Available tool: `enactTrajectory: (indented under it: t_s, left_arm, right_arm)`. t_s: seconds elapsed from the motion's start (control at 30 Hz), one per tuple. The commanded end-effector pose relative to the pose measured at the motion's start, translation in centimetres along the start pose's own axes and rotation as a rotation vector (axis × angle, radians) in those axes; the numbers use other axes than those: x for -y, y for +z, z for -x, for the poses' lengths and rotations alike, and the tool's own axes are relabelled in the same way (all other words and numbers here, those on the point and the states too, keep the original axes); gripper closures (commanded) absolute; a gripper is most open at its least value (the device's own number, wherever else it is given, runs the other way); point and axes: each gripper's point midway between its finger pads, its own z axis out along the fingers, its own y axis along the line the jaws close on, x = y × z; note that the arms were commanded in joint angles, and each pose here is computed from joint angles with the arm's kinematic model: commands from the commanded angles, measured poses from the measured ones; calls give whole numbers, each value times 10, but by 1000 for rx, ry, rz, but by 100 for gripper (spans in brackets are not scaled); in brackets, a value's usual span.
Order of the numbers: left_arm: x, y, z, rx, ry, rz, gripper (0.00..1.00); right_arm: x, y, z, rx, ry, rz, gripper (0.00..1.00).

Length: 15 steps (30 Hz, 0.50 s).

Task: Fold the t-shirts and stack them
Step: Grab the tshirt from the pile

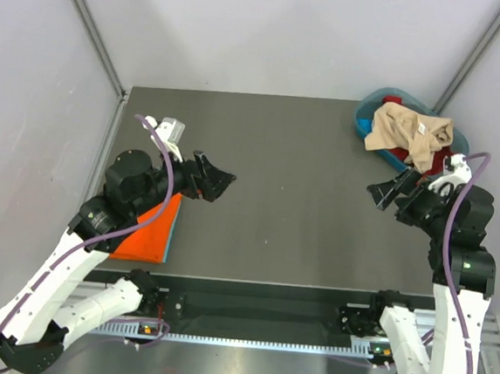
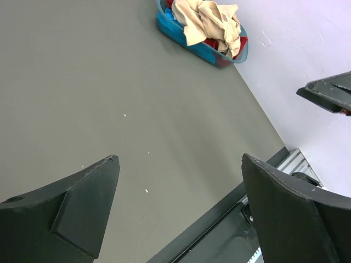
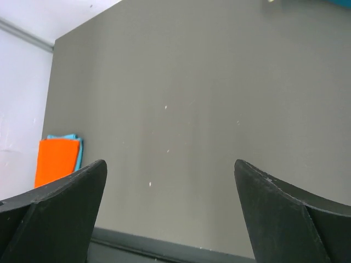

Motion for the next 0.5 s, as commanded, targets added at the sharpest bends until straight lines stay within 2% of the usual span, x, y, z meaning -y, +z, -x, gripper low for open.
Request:
enactTrajectory:
  t_s: [0.0, 0.13, 0.17, 0.23, 0.33, 0.47]
  left_arm:
    - [8, -2, 8, 30, 4, -35, 3]
    - [3, 2, 1, 13, 2, -25, 3]
    - [3, 2, 0, 12, 1, -24, 4]
    - [0, 4, -3, 4, -3, -17, 4]
    - [-2, 5, -9, -10, -8, -14, 4]
    - [-7, 5, -17, -32, -11, 3, 4]
  right_arm:
    - [-4, -1, 30, 106, -13, -21, 0]
    - [27, 18, 55, 173, 38, -192, 0]
    - [42, 19, 69, 219, 50, -281, 0]
    - [62, 39, 83, 224, 90, -373, 0]
    - [69, 62, 121, 299, 88, -386, 0]
    - [105, 117, 156, 312, 96, -454, 0]
